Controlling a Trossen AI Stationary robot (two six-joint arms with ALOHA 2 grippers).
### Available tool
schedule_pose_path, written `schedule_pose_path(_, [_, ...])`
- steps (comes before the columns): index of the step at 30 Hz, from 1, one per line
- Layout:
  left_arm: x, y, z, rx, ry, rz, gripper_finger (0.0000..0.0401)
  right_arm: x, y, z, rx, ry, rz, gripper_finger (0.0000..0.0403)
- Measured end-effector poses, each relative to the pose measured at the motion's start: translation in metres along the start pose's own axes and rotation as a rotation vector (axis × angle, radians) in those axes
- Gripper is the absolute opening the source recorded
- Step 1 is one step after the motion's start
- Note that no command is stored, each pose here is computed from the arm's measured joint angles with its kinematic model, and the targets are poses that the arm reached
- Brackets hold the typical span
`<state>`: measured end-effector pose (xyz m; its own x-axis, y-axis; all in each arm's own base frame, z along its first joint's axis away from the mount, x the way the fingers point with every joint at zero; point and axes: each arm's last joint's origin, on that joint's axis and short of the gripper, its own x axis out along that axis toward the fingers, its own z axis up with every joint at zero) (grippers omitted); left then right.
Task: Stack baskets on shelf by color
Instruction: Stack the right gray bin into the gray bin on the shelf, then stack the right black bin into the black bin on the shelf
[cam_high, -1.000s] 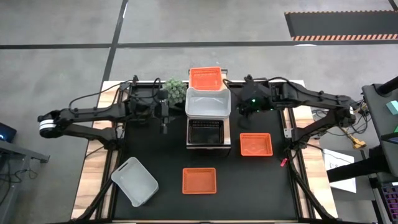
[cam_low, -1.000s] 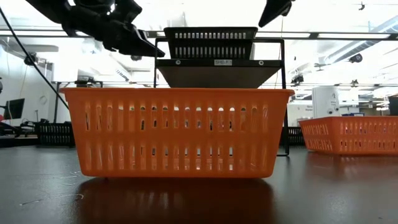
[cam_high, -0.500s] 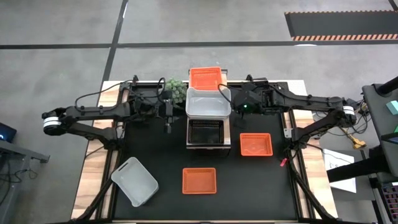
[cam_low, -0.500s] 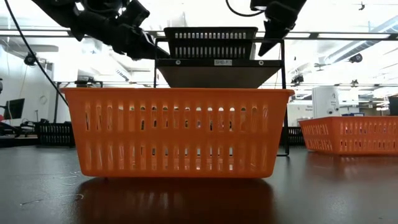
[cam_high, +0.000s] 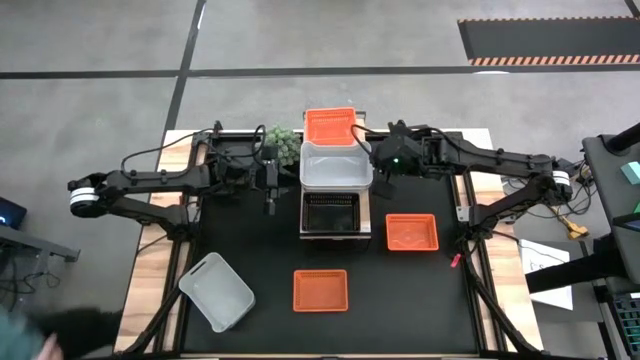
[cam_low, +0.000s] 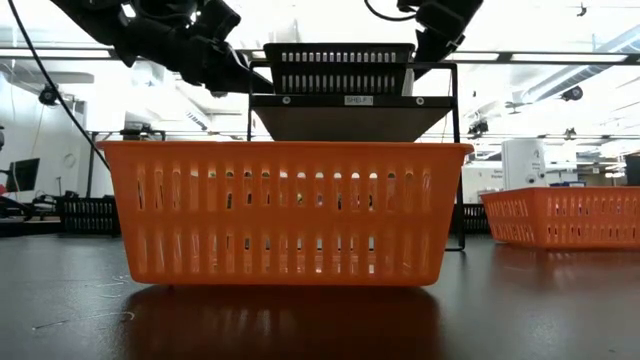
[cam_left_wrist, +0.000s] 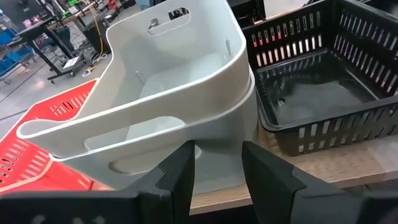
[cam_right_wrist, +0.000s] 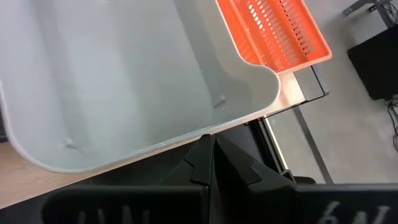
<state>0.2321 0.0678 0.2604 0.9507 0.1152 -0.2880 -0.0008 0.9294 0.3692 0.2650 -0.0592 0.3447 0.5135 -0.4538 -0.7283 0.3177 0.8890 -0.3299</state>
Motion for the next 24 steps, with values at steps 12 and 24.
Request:
schedule_pose_path(12, [-0.034,-0.003,0.005,-0.197,0.078,0.074,0.0118,-0.038,0.002,-0.017,0.084,-0.062,0.036,0.0009])
schedule_pose_path(24, [-0.055,-0.055,0.001,-0.346,-0.161,-0.092,0.0118,-0.043,0.041,-0.059,0.085,-0.040,0.093,0.0009])
